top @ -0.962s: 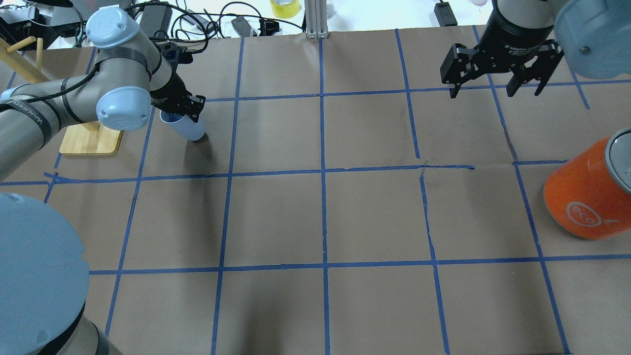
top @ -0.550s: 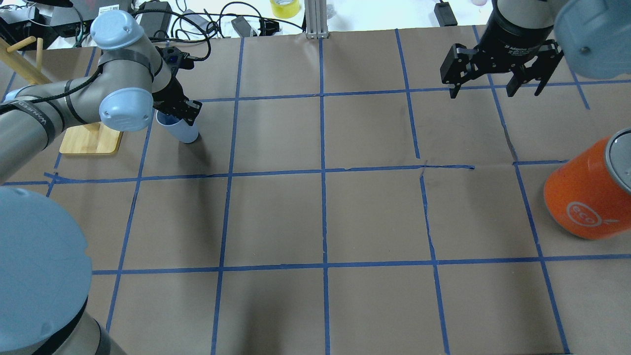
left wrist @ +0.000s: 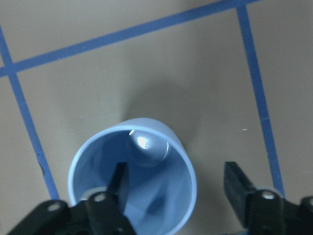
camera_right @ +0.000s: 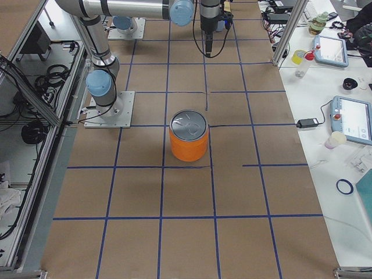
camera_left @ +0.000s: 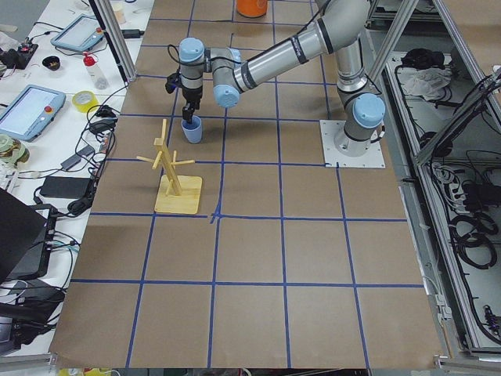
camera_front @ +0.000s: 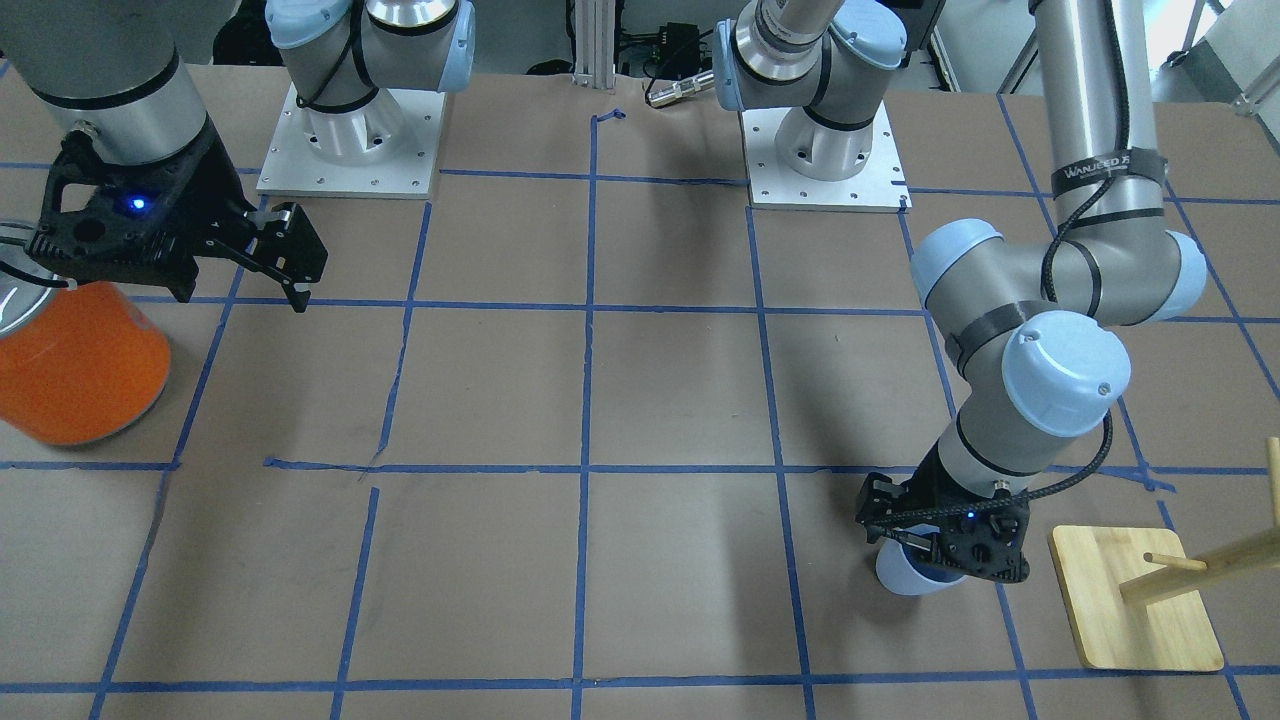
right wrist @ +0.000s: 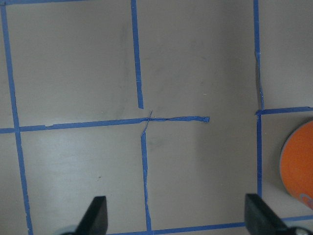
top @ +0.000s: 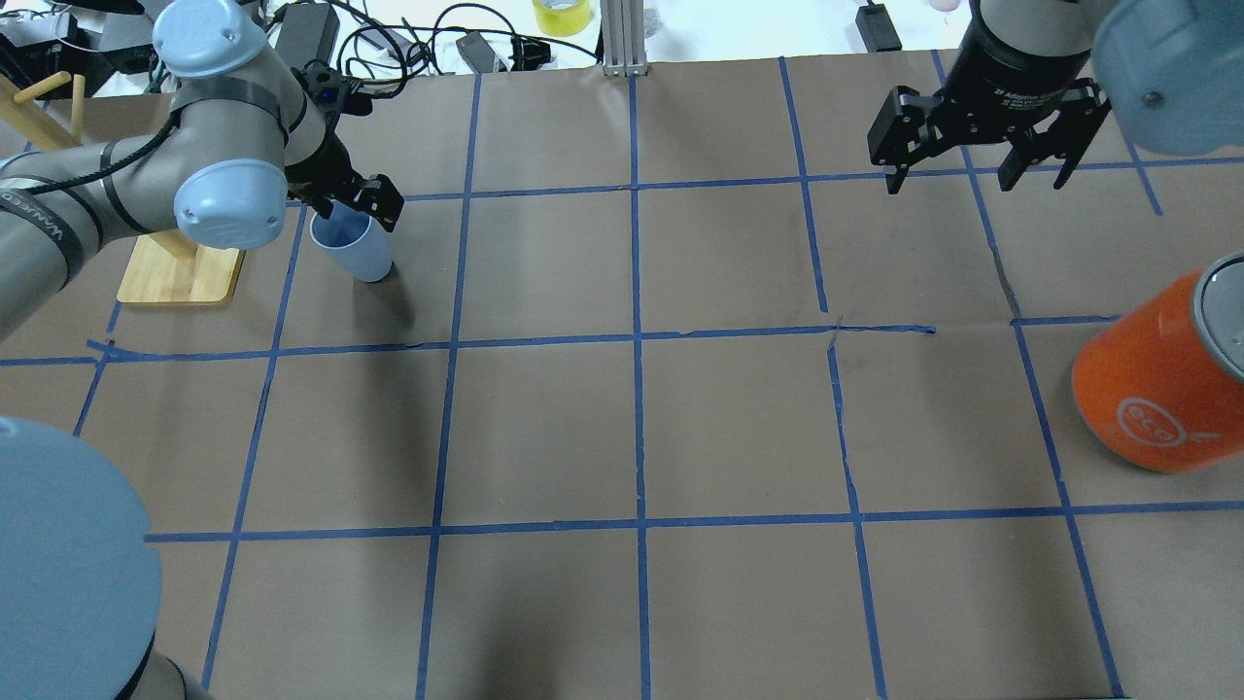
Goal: Flip cup
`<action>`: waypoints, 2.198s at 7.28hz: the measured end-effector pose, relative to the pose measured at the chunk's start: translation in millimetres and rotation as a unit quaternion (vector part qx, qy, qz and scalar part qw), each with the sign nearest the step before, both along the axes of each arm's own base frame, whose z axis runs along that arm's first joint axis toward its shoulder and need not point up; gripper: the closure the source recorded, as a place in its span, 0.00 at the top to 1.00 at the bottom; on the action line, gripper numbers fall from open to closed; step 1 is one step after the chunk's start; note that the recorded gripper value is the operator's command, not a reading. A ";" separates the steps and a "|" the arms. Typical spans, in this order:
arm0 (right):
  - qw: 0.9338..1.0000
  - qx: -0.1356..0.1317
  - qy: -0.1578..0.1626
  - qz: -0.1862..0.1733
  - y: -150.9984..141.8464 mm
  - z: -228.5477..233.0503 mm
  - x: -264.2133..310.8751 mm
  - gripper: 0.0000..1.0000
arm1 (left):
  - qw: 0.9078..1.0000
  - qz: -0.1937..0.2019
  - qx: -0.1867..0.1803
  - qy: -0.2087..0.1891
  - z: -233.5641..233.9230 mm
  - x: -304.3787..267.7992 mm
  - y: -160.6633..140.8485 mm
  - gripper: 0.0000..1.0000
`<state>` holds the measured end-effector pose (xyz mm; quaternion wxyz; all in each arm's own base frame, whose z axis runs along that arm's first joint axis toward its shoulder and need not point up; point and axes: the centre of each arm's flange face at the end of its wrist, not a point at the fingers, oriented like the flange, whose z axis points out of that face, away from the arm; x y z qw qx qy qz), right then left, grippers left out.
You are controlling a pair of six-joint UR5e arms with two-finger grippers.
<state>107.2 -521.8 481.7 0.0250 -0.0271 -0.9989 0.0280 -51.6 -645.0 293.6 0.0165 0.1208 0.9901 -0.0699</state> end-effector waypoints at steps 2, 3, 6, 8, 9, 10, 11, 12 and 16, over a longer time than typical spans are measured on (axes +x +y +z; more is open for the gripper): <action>1.000 0.001 0.000 0.000 0.1 -0.2 0.0 1.00 | 0.999 0.022 0.023 0.006 72.2 -24.9 21.5 1.00; 1.000 0.001 0.000 0.000 0.2 -0.4 0.0 1.00 | 0.998 0.043 0.040 0.008 119.2 -33.3 39.1 1.00; 1.000 0.001 0.000 0.000 0.2 -0.7 0.0 1.00 | 0.995 0.090 0.038 -0.006 231.4 -40.2 111.9 1.00; 1.000 0.001 0.000 0.000 0.2 -0.7 0.0 1.00 | 0.992 0.125 0.030 -0.004 245.5 -46.7 137.6 1.00; 1.000 0.001 0.000 0.000 0.2 -0.7 0.0 1.00 | 0.991 0.132 0.026 -0.002 246.0 -50.0 144.6 1.00; 1.000 0.001 0.000 0.000 0.2 -0.7 0.0 1.00 | 0.991 0.136 0.018 0.004 245.4 -52.5 144.8 1.00; 1.000 0.001 0.000 0.000 0.2 -0.7 0.0 1.00 | 0.991 0.134 0.009 0.010 244.8 -54.2 142.2 1.00; 1.000 0.001 0.000 0.000 0.2 -0.7 0.0 1.00 | 0.991 0.131 0.004 0.013 244.6 -54.8 140.9 1.00; 1.000 0.001 0.000 0.000 0.2 -0.7 0.1 1.00 | 0.992 0.124 0.006 0.013 235.3 -66.9 141.3 1.00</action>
